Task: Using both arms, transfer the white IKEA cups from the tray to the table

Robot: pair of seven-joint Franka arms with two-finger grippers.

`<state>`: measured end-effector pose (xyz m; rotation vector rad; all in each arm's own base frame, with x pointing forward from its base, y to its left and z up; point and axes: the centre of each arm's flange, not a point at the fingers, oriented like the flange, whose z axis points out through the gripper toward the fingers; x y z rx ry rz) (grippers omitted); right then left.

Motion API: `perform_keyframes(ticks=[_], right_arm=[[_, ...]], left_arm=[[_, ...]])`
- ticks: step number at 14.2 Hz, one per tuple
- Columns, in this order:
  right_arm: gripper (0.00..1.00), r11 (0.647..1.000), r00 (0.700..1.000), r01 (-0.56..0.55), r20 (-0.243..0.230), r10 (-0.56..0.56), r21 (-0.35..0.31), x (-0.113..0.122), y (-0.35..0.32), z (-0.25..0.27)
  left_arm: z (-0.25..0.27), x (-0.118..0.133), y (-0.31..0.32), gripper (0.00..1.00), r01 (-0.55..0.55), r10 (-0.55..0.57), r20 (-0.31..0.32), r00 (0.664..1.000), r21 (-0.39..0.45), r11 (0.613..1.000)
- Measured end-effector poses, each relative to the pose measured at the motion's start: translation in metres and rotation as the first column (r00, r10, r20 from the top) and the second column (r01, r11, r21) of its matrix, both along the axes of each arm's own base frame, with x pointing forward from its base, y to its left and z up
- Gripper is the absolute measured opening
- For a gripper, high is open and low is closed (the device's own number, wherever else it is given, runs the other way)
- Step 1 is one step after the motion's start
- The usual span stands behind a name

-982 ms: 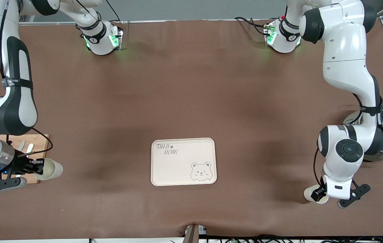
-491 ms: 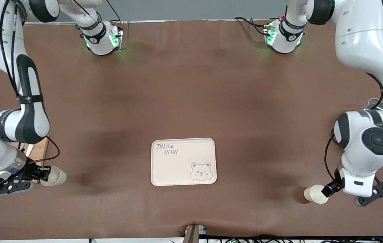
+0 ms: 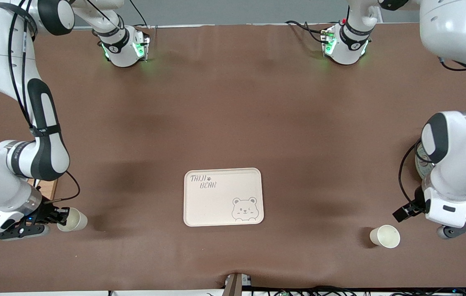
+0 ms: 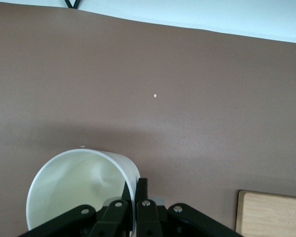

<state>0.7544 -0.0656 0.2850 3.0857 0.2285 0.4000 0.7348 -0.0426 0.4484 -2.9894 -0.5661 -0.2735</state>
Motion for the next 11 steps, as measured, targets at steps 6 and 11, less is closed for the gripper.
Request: perform_keyframes(ticks=[6, 11], right_arm=[[0.04, 0.997, 0.999, 0.015, -0.038, -0.012, 0.079, -0.002, 0.023, -0.021], [0.04, 0.997, 0.999, -0.028, -0.039, 0.031, 0.076, -0.021, 0.061, -0.029]], left_arm=[[0.067, -0.044, 0.006, 1.0, 0.124, -0.127, -0.14, 0.982, -0.034, 0.992], [0.103, -0.074, 0.009, 1.0, 0.168, -0.178, -0.202, 0.963, -0.065, 0.984]])
